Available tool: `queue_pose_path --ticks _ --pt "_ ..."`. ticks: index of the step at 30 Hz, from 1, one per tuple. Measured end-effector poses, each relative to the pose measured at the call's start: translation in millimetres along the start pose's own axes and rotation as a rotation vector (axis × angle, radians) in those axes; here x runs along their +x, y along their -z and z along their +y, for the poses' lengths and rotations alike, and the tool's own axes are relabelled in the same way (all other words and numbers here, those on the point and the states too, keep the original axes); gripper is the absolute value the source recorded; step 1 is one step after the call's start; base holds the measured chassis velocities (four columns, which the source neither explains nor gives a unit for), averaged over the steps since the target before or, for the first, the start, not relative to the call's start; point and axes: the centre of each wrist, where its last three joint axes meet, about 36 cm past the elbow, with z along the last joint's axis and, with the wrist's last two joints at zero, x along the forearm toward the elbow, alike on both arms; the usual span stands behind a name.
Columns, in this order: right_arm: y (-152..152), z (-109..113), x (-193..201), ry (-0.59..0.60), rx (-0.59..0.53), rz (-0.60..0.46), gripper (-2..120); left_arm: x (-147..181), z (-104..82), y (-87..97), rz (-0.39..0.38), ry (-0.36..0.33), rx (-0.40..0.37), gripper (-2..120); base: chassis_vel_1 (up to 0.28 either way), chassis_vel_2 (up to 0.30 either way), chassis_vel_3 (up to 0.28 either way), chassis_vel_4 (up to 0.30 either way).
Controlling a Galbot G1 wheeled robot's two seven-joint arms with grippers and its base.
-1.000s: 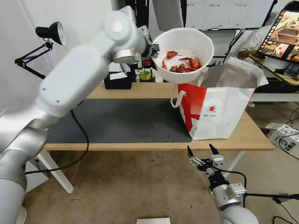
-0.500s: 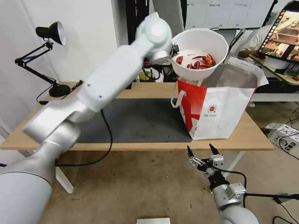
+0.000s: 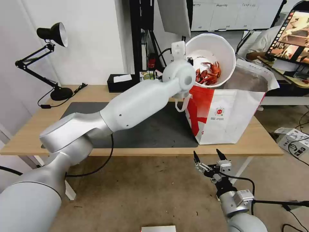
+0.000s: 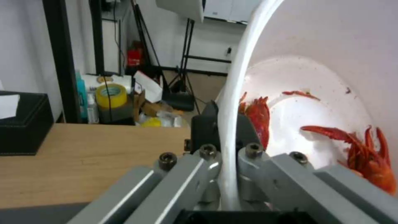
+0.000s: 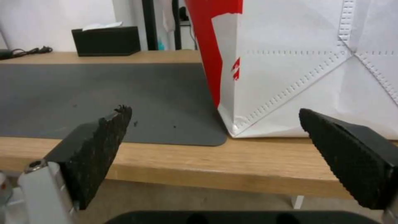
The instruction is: Pick up the trash from the table and place it into the takeout bag.
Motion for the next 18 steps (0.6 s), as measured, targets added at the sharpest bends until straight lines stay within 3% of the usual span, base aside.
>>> queue_pose_path --ticks 13,18 --pt "0 0 0 0.000 0.000 0.000 100 9 -4.7 -3.3 -0.005 -0.065 -0.070 0 0.000 0.000 0.000 0.000" --pt "0 0 0 0.000 0.000 0.000 100 19 1.5 0.5 0.060 -0.133 -0.100 0 0.000 0.000 0.000 0.000"
